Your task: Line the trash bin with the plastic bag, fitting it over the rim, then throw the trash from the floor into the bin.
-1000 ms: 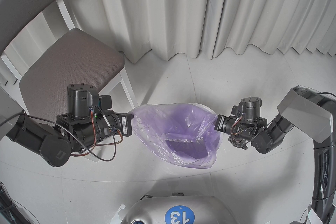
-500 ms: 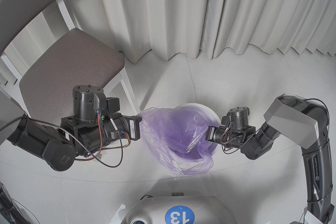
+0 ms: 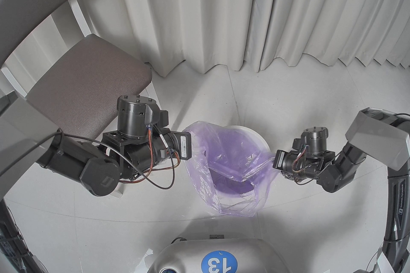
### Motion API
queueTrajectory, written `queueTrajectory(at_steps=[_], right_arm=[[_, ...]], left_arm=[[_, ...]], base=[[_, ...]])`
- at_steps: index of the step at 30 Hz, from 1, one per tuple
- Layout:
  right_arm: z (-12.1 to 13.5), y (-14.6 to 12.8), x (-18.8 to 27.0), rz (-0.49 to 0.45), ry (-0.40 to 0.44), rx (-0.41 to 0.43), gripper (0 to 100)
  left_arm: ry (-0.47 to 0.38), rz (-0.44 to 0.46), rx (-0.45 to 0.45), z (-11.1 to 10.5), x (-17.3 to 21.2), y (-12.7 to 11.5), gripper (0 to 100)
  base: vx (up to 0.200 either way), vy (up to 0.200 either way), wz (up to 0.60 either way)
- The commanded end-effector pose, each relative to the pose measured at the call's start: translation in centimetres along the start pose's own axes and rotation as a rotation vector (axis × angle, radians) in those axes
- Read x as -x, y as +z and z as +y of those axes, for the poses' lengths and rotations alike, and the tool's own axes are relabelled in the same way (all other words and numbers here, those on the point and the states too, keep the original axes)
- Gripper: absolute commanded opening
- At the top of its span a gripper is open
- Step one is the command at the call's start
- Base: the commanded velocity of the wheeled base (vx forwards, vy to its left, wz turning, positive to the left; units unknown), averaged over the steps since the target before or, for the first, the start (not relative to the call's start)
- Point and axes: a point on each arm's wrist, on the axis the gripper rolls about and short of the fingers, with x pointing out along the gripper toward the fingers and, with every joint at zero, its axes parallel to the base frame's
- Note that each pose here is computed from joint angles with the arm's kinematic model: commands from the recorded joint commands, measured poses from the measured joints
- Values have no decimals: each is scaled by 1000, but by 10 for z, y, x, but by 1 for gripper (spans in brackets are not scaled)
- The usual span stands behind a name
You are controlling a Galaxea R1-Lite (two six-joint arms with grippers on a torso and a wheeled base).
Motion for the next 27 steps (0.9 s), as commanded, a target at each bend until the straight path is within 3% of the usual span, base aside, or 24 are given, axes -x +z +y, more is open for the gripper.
queueTrajectory(at_steps=[1,14,22,27], right_arm=[[-12,32,57,-122,22,-12,0],[-17,29,53,-131,29,-6,0],[-33,26,47,-121,-3,-23,0],[-40,28,49,-131,-17,-31,0]], left_arm=[[52,37,11,12,-35,-11,0],[69,5,40,18,-47,2,0],[-9,-33,16,-16,-69,9,0],[-23,-45,32,-28,-82,35,0]], base=[[0,0,0],[0,0,0],[0,0,0],[0,0,0]])
